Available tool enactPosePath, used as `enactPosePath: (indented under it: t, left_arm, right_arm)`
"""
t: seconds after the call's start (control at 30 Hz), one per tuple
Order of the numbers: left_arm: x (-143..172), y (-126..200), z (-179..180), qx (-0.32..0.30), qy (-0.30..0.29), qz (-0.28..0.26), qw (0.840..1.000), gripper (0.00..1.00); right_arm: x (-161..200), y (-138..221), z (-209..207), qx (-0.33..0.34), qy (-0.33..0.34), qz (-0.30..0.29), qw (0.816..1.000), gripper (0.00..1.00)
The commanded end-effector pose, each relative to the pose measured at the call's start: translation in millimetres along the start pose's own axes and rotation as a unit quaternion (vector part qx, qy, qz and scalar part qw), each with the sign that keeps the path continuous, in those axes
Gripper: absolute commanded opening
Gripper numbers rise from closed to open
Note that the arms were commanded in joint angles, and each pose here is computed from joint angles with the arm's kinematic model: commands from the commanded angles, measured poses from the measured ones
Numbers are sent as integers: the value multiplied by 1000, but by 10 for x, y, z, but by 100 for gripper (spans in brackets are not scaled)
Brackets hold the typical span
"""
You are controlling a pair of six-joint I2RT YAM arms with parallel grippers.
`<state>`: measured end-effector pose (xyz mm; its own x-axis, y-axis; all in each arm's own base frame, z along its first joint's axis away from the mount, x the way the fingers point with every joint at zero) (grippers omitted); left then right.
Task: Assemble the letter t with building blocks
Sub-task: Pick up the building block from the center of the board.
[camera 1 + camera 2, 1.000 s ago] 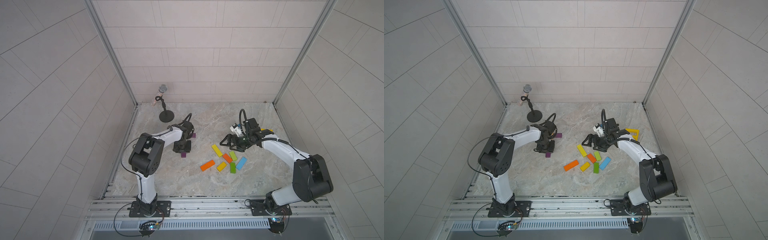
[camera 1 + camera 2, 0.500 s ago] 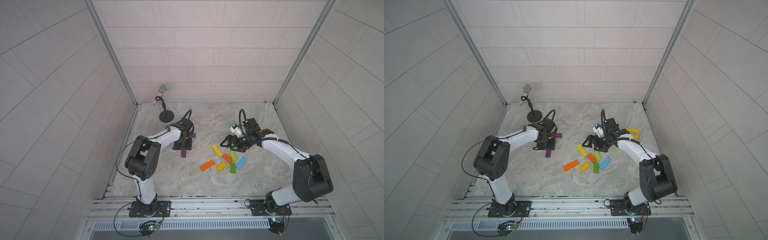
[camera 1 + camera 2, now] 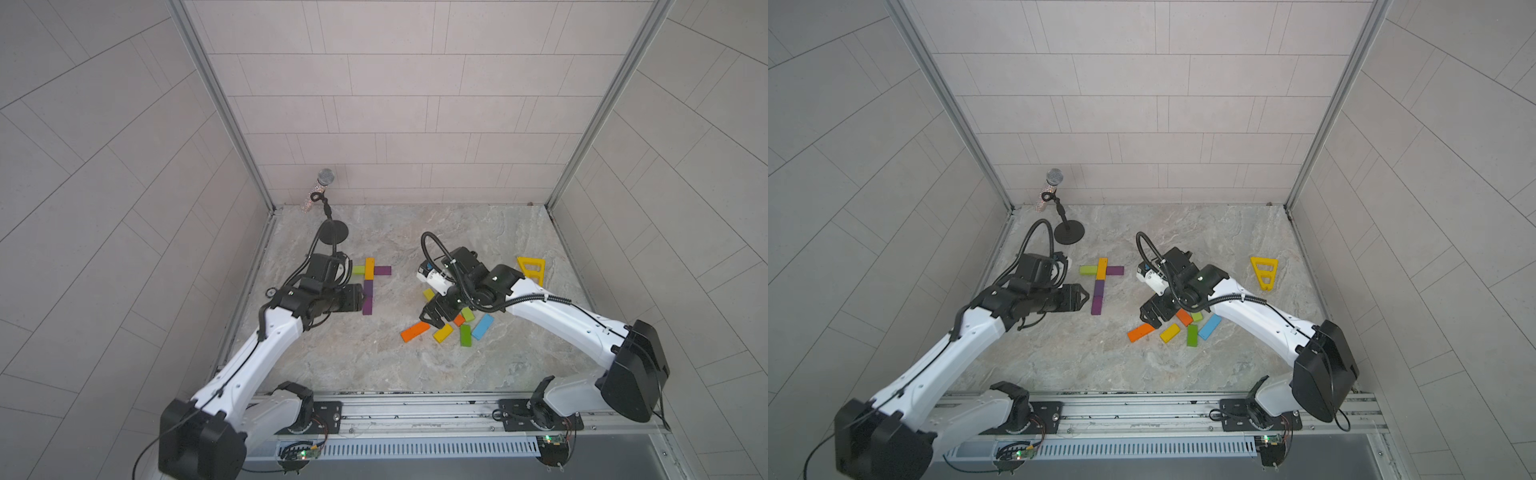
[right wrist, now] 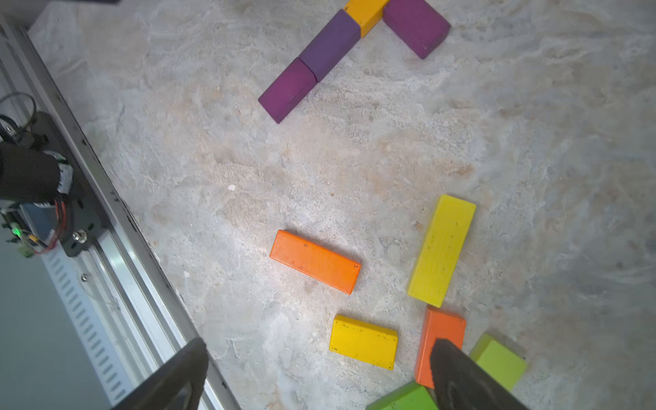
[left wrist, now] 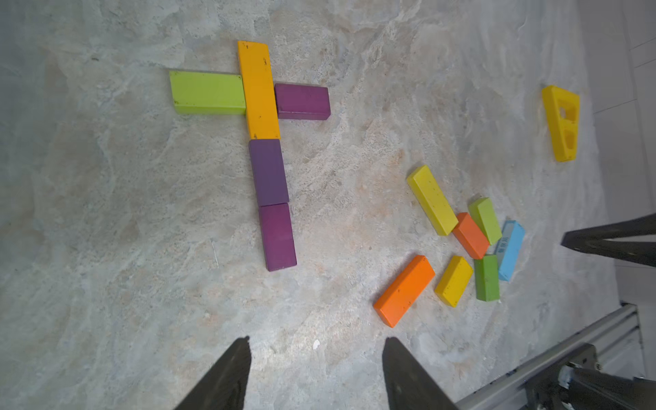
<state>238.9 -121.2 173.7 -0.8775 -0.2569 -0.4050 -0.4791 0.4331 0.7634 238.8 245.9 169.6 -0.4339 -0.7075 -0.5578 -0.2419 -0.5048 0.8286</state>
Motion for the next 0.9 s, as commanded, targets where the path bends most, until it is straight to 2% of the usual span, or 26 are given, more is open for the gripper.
enactPosePath:
  t: [0.0, 0.13, 0.2, 0.33, 0.43, 0.53, 0.73, 0.87]
  left_arm:
    - [172, 54, -69, 57, 8, 9, 998, 64]
    - [350, 103, -61, 81, 35, 29, 996, 64]
    - [310, 155, -88, 87, 39, 19, 995, 65]
    - [262, 115, -101, 109, 91, 22, 990, 65]
    - [323, 45, -39, 104, 112, 31, 988, 65]
    - [349, 64, 15, 92, 111, 25, 989, 66]
    - [296, 61, 80, 65, 94, 13, 993, 67]
    - [231, 94, 102, 55, 81, -11, 995, 67]
  right_arm:
    - [-11, -43, 19, 34, 126, -30, 991, 99]
    - [17, -226, 217, 35, 245, -29, 968, 100]
    - [-3, -339, 251, 22, 264, -30, 964, 99]
    - [-51, -580, 269, 21, 319, -25, 947, 93]
    - [-45, -751, 218, 19, 353, -1, 935, 86]
    - [-29, -871, 179, 12, 376, 25, 926, 78]
    - [80, -1044, 209, -19, 408, 48, 911, 71]
    - [173, -1074, 252, -48, 419, 70, 904, 64]
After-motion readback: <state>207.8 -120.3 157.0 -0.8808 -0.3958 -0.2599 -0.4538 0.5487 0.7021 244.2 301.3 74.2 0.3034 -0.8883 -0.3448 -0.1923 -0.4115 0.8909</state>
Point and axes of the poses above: each gripper's point midway between its finger pads, its own y axis back along the fingers, its own z axis along the line the jaws close on, x = y × z, the point moved 2 cm from there along y, back along the fingers, and after that the axes turned 12 degrees about y, right-handed, at the moved point
